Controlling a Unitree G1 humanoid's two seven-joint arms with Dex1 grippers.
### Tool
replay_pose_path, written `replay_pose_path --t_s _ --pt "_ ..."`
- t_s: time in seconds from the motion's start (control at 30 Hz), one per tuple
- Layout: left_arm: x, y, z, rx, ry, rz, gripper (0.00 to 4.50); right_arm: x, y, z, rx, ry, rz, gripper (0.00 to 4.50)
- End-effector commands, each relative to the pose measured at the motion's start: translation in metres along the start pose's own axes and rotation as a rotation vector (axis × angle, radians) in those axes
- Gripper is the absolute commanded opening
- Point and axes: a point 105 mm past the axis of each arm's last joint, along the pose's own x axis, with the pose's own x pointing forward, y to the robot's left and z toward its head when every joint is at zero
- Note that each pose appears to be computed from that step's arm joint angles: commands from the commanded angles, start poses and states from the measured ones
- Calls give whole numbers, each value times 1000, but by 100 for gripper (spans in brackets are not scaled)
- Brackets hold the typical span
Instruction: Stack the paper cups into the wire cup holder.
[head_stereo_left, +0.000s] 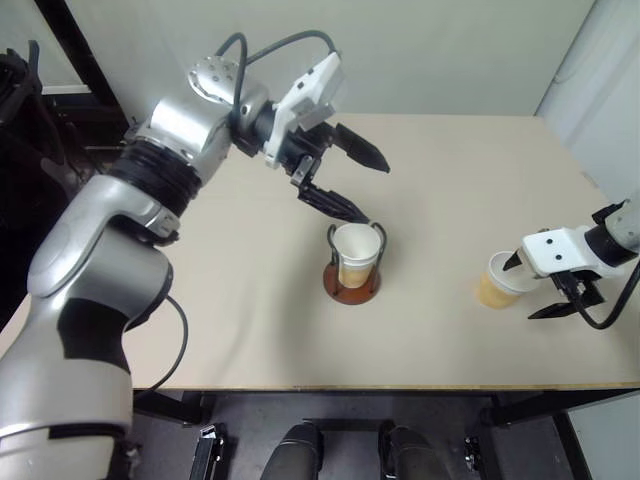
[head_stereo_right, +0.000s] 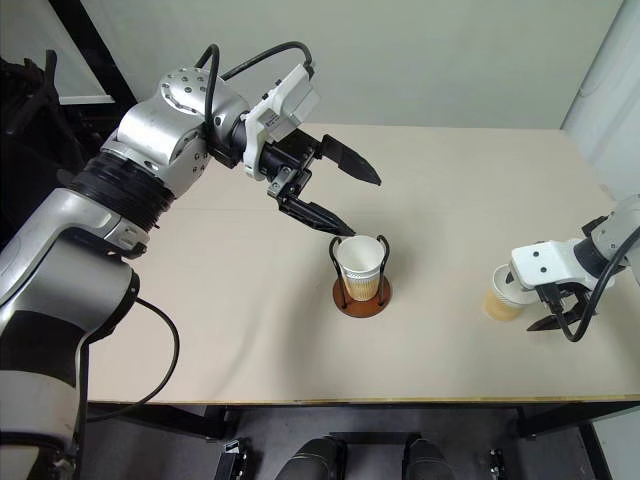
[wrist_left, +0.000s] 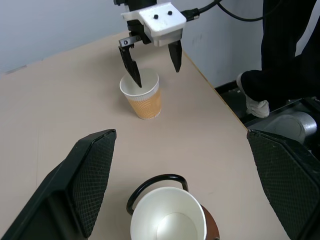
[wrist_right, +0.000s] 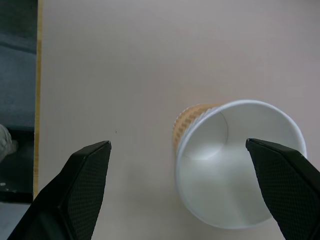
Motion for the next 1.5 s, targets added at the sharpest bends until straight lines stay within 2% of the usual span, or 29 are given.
replay_pose_path --t_s 0.03,0.1,0.13,0.17,0.23,0.53,0.87,1.13,1.5 --pt "-4 -2 13 45 -16 -23 449 -7 -5 2 -20 8 -40 450" --pt "-4 -2 13 45 -16 -23 450 -5 -5 3 -32 12 -35 412" --pt "-4 -2 13 45 -17 -23 450 -4 -5 3 -34 13 -34 362" --pt "-4 -2 13 45 -17 -22 450 -3 -6 3 -38 18 -34 362" --pt "-4 -2 13 46 -17 -20 450 -1 -8 4 -45 28 -37 327" --pt "-6 -1 14 45 -26 -12 450 1 -11 4 -51 48 -38 5" --pt "-16 1 13 -1 -111 42 450 -1 -11 4 -58 59 -41 1" --pt "-41 -5 -22 -101 -66 141 450 -1 -13 5 -64 52 -39 1" --pt "-69 -13 -38 -172 -67 241 450 -5 -20 13 -61 13 -66 1"
